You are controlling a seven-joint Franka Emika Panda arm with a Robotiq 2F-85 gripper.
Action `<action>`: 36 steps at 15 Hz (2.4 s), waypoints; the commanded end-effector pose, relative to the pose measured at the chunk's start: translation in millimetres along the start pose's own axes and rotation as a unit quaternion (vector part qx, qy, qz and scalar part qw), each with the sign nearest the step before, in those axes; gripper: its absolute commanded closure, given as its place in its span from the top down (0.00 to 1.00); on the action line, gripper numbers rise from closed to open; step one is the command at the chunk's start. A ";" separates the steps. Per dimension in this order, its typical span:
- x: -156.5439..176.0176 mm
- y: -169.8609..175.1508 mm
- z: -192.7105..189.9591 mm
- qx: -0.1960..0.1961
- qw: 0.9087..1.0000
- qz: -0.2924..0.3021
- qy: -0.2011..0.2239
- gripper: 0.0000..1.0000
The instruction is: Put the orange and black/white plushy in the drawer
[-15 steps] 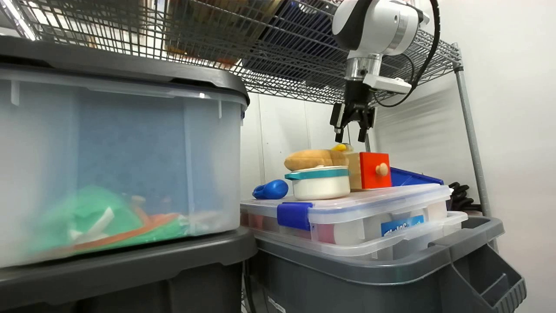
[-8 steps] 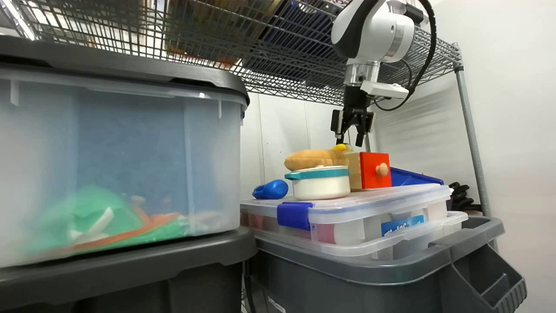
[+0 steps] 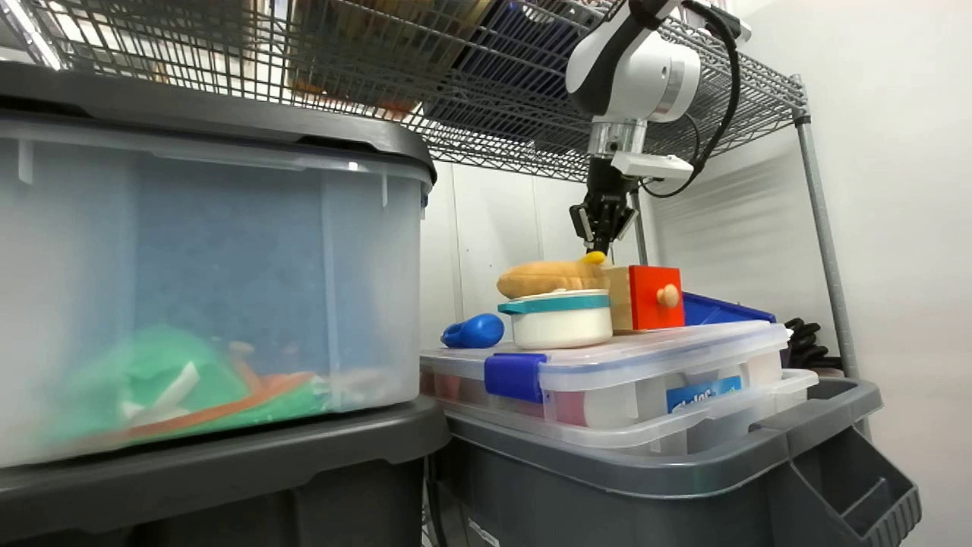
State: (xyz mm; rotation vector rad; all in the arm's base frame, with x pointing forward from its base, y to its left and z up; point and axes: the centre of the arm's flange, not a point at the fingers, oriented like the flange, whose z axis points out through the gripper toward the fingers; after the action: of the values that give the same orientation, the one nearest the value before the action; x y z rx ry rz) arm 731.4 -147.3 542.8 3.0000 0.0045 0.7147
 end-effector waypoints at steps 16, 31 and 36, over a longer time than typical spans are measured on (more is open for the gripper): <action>10.6 -1.6 -8.4 0.004 1.000 -0.003 0.000 0.01; -18.8 3.6 -14.8 0.009 1.000 -0.005 -0.006 0.01; -20.9 4.3 -13.8 0.009 1.000 -0.003 -0.005 0.01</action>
State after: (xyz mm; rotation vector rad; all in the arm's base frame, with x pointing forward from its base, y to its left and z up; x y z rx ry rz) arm 724.1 -148.5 541.8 3.0109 0.0091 0.6875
